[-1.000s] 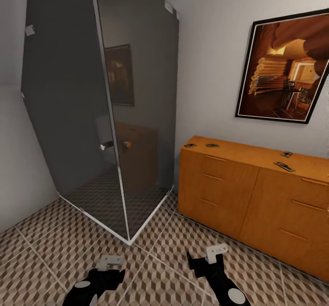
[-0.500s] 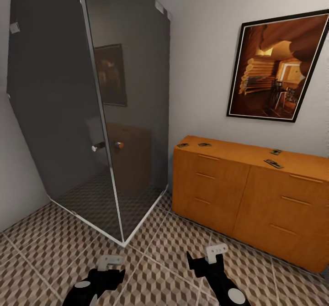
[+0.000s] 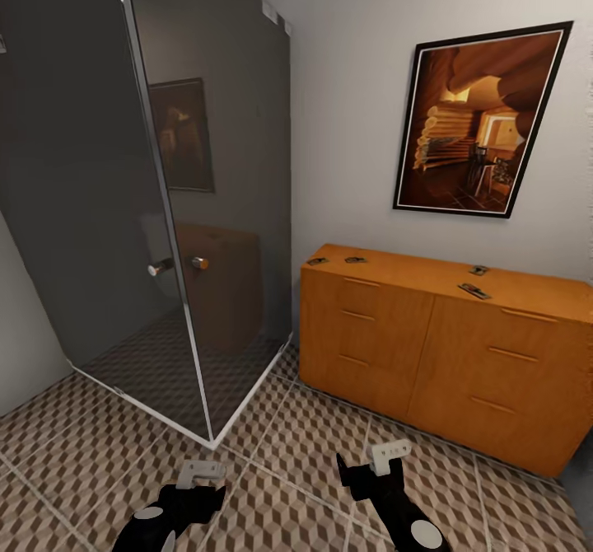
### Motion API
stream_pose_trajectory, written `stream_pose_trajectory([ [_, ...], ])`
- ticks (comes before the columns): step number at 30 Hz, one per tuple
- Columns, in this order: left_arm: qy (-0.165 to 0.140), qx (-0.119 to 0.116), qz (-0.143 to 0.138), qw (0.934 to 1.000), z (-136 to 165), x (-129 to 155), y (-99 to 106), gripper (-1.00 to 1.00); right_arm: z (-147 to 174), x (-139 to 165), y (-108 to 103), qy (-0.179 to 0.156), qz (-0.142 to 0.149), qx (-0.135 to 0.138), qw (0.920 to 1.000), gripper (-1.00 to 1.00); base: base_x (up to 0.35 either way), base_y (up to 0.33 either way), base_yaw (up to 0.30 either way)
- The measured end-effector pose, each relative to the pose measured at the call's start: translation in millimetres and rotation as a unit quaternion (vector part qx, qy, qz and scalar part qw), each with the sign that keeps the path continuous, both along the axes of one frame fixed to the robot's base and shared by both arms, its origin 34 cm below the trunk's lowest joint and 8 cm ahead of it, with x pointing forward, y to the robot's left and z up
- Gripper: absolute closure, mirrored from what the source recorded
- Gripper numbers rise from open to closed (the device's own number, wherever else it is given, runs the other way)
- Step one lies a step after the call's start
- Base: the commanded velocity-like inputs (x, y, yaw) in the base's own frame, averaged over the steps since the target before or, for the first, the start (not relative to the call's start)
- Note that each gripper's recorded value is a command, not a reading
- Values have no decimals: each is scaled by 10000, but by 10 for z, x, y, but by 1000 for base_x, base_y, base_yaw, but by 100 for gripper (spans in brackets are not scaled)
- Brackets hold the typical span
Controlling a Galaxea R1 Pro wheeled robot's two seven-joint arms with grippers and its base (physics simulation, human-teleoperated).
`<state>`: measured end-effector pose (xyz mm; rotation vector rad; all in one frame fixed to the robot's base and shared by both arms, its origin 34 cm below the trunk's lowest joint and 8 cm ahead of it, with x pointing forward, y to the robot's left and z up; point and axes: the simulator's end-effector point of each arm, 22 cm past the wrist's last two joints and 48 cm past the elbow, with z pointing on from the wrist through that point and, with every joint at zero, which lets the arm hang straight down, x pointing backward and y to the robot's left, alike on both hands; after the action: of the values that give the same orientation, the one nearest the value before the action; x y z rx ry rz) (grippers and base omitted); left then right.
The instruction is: Take the four mousetraps from the cabinet in the bathroom and place them on the bathroom floor. Make sure all four end up on the same floor surface, and ensure that at least two of them are either under or directly next to the same bathroom sink.
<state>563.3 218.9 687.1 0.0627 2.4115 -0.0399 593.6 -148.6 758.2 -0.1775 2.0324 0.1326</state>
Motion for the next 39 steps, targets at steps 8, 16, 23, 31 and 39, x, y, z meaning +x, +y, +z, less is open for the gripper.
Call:
stream_pose_trajectory([
  [8,0,0,0,10000,0,0,0,-100,0,0,0,1,-3,6,10000,-100,0,0,-131],
  [16,0,0,0,10000,0,0,0,-100,0,0,-1,0,-1,0,10000,-100,0,0,-133],
  [23,0,0,0,10000,0,0,0,-100,0,0,0,1,-1,3,10000,-100,0,0,-134],
  [31,0,0,0,10000,0,0,0,-100,0,0,0,1,-2,4,10000,-100,0,0,-134],
  [39,0,0,0,10000,0,0,0,-100,0,0,1,2,-2,8,10000,-100,0,0,-133],
])
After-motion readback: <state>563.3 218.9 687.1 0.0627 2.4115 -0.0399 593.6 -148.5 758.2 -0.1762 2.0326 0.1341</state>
